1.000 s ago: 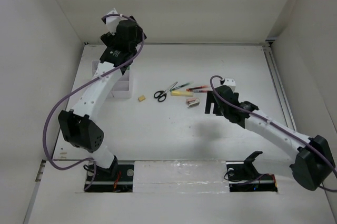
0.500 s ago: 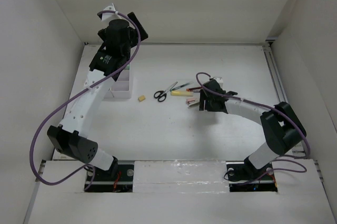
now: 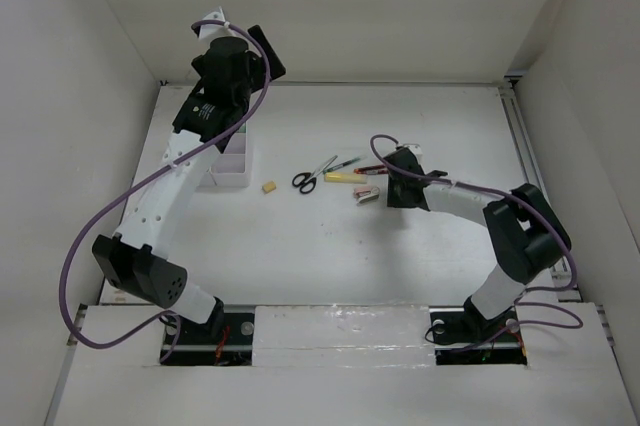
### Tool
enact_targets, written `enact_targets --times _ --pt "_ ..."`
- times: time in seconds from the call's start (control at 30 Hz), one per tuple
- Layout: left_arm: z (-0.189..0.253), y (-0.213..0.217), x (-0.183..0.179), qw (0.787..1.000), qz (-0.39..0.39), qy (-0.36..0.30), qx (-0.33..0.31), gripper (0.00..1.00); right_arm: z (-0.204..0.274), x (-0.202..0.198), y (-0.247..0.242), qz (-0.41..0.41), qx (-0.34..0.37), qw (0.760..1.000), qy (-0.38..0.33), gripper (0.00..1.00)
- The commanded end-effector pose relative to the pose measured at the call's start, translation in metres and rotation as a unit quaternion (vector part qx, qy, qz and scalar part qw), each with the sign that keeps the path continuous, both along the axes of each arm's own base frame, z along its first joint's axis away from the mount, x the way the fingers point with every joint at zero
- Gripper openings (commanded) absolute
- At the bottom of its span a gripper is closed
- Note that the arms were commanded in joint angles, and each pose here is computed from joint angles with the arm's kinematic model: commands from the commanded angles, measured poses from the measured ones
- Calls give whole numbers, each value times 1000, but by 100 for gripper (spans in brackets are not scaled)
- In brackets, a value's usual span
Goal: Sort the stationery into containers
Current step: Pick up the pen from the center of the board.
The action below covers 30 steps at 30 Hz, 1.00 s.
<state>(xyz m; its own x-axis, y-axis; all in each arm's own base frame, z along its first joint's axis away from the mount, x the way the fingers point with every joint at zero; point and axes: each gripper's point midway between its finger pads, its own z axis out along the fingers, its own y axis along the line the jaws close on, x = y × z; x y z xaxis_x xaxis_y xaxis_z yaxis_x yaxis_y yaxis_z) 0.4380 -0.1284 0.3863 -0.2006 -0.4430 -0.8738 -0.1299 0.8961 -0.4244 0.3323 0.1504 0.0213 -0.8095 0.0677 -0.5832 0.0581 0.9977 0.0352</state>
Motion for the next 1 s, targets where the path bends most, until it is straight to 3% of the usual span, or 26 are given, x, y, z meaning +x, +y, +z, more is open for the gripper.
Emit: enact_targets --times 0.0,0.17,0.2,0.37,0.53,0.77,0.8,0.83,0.97 --pt "4 -2 1 1000 -8 -8 2 100 -23 -3 8 5 23 999 25 29" --pt "1 -15 8 999 -36 -2 -4 100 -23 -13 1 -8 25 999 22 14" --pt "-2 -18 7 999 -45 4 -4 100 -18 -14 0 -8 28 999 16 4" --pt "-20 -67 9 987 -153 33 -19 100 8 -19 -9 -15 25 1000 -4 0" --pt "-34 -129 -9 973 -226 53 3 100 64 -18 -11 -3 50 996 -73 0" --pt "-84 -188 -36 926 -361 91 -59 100 131 -16 33 107 149 970 -160 0" --pt "-86 -195 -42 916 -386 88 -67 100 136 -15 36 112 155 968 -163 0" --pt "-84 -209 -57 891 -434 92 -95 100 141 -14 39 117 161 966 -166 0" --pt "-94 -231 -72 851 -494 100 -148 100 161 -11 54 140 175 957 -184 0"
